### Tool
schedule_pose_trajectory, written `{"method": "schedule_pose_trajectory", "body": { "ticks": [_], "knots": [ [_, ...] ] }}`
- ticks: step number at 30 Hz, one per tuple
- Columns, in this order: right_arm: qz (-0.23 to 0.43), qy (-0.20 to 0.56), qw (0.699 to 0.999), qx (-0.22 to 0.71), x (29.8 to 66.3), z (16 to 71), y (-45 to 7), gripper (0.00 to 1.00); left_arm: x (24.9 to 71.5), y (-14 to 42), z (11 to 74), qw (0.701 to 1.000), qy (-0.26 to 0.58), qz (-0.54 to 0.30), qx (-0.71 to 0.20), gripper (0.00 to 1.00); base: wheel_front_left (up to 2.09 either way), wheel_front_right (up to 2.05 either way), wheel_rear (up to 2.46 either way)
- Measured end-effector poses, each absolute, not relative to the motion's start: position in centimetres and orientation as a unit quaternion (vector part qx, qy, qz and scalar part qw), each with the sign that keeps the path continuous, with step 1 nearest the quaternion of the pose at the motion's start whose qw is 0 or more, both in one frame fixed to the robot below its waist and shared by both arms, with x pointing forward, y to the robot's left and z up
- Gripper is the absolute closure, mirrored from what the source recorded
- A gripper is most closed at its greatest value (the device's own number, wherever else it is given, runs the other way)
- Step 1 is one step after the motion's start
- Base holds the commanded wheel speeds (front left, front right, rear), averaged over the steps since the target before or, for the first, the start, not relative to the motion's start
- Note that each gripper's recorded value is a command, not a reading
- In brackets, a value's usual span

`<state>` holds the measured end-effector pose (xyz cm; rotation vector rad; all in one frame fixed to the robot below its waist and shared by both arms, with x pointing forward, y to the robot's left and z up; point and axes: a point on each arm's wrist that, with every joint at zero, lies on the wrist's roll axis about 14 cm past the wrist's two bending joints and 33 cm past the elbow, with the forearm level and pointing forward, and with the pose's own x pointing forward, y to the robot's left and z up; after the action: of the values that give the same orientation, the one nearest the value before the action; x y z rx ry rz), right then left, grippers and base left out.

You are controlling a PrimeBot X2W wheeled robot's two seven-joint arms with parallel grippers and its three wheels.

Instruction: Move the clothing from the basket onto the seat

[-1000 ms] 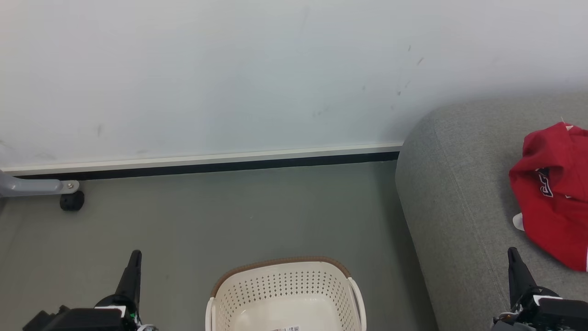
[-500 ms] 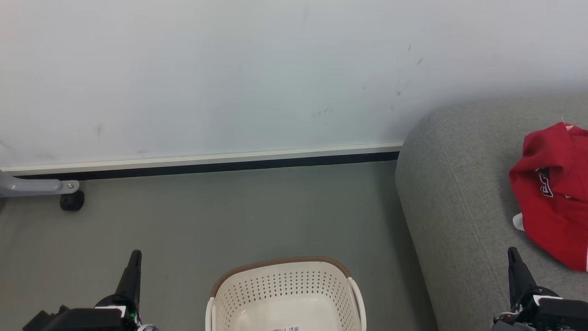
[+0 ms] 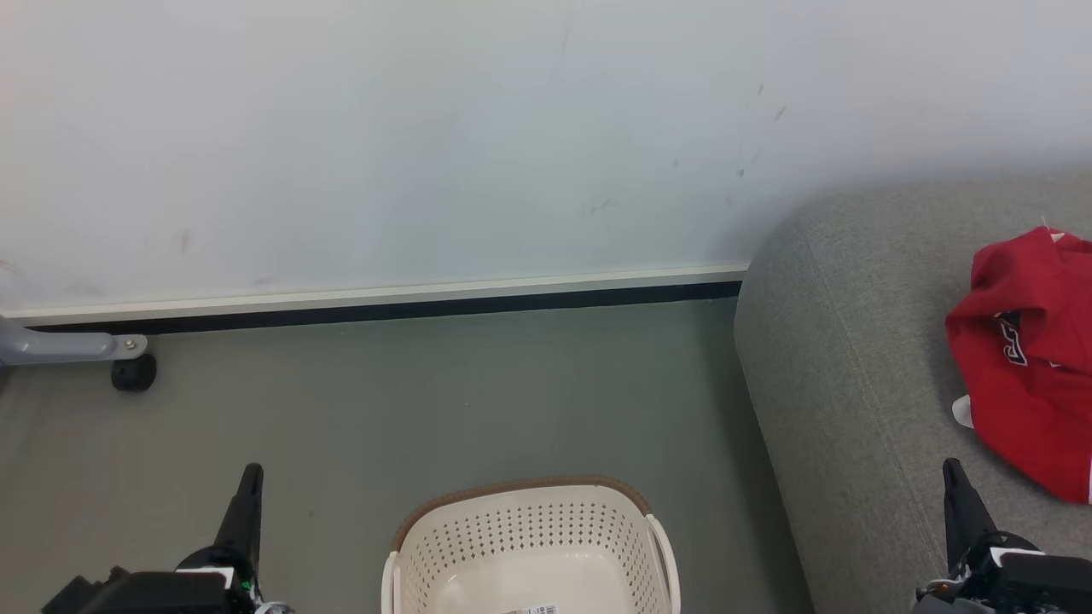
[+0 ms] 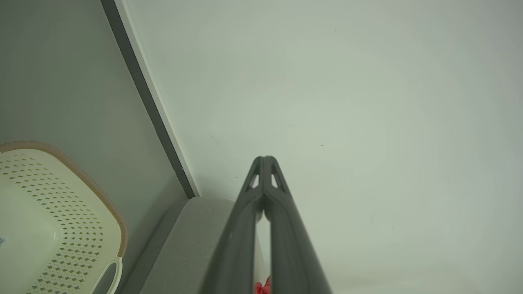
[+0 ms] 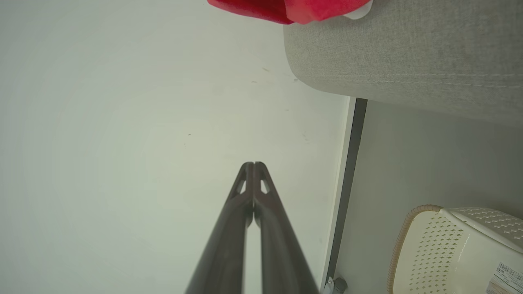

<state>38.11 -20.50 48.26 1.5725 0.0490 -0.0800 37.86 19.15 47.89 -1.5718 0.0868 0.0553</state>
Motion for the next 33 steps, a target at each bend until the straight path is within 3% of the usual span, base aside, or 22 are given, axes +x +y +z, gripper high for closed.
{"method": "schedule_pose_trajectory", "body": {
  "ticks": [33],
  "knots": [
    [-0.036, 0.022, 0.706, 0.707, 38.11, 48.27, -20.50, 1.00, 37.86, 19.15, 47.89, 0.706, 0.039, 0.025, -0.707, 1.00, 0.00, 0.00, 0.00]
  ]
}}
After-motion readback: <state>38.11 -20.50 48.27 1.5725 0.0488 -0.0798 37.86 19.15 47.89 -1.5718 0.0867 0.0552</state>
